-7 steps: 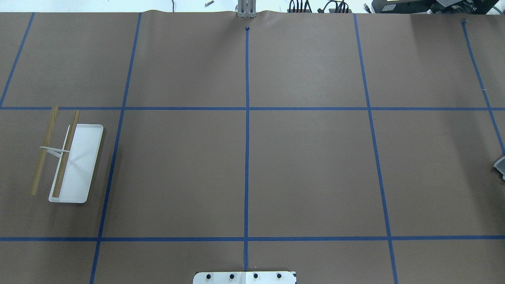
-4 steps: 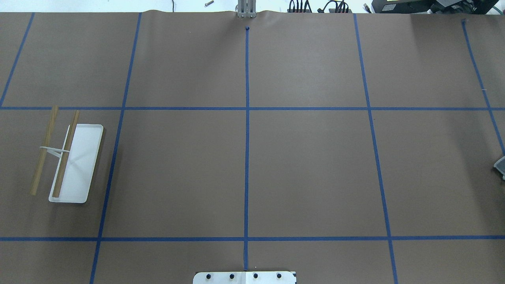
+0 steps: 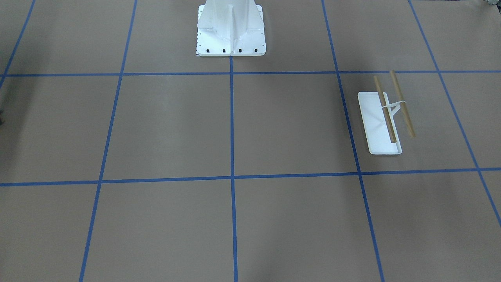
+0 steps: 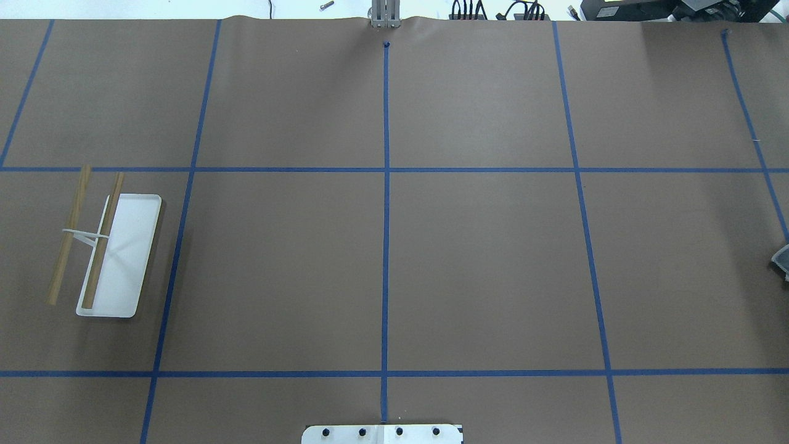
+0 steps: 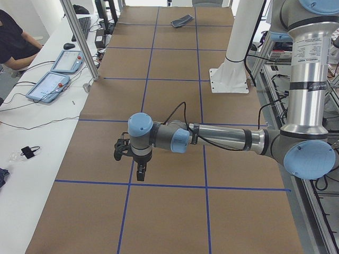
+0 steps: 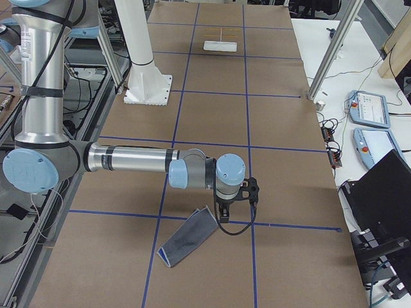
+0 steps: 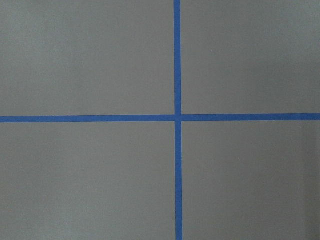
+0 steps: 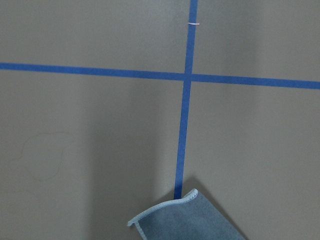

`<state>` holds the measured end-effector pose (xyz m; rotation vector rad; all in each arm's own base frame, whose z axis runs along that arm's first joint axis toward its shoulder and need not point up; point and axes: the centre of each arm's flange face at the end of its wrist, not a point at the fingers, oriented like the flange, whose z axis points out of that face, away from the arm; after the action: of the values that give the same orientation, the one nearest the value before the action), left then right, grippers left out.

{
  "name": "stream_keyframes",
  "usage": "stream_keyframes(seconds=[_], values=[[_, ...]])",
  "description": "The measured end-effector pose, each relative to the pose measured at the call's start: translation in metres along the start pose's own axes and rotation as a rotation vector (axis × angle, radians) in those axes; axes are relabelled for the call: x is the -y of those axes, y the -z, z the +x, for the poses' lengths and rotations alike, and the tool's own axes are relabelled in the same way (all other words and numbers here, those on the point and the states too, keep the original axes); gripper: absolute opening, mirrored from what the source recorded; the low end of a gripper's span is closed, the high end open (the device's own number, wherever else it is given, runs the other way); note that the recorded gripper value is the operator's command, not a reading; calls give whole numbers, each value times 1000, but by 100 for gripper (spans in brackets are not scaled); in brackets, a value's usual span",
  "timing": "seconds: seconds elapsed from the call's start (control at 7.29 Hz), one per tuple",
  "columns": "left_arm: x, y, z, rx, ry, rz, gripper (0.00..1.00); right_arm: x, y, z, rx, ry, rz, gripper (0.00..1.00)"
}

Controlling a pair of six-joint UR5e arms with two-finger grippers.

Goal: Hang towel on rack

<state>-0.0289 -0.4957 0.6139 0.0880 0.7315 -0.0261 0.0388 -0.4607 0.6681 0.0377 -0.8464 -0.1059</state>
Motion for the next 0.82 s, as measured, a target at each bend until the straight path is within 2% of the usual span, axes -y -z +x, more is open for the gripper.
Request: stream_keyframes(seconds=[0.41,0.82], values=[[0,0,1,-1,-1,1,99,23,-74,22,15,93,-63,100],[2,1,2,-2,-4,3,99,30,-110,4,25,172,-107,100]])
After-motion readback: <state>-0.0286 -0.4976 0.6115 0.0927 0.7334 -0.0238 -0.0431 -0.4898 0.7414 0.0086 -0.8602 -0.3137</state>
